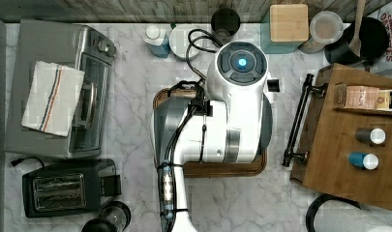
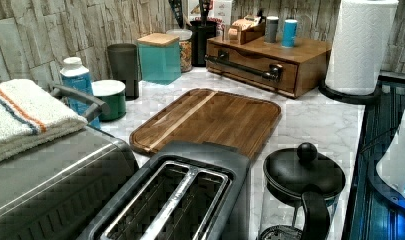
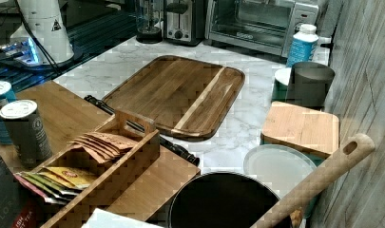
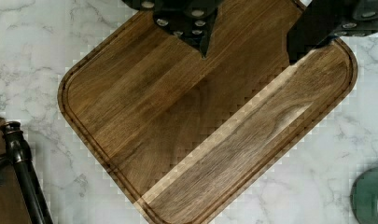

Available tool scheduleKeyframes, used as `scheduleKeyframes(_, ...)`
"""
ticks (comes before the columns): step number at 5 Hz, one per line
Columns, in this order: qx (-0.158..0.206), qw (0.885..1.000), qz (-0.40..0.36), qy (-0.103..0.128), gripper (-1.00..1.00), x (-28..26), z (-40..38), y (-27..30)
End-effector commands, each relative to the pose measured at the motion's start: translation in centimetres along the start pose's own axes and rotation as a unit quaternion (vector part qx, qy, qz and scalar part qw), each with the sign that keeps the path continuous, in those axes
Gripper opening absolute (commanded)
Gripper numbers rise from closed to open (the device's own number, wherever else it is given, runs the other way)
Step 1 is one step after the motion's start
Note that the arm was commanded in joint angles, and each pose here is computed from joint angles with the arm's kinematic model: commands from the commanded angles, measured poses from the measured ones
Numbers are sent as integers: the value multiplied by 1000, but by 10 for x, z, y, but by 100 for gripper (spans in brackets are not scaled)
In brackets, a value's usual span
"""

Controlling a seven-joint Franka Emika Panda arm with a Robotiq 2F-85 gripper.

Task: Open the drawer.

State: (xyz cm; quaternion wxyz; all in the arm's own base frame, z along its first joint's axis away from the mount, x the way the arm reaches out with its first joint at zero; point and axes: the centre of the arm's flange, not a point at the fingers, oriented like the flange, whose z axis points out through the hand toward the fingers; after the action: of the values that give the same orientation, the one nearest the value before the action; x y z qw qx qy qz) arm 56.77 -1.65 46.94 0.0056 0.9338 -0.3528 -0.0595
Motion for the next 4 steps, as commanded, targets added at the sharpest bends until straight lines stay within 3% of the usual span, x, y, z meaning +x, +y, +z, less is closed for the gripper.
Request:
scheduleKeyframes(1,3,1000,1,0,100,0,3,0)
scheduleKeyframes(4,9,990,-95,105,100,70,64,84)
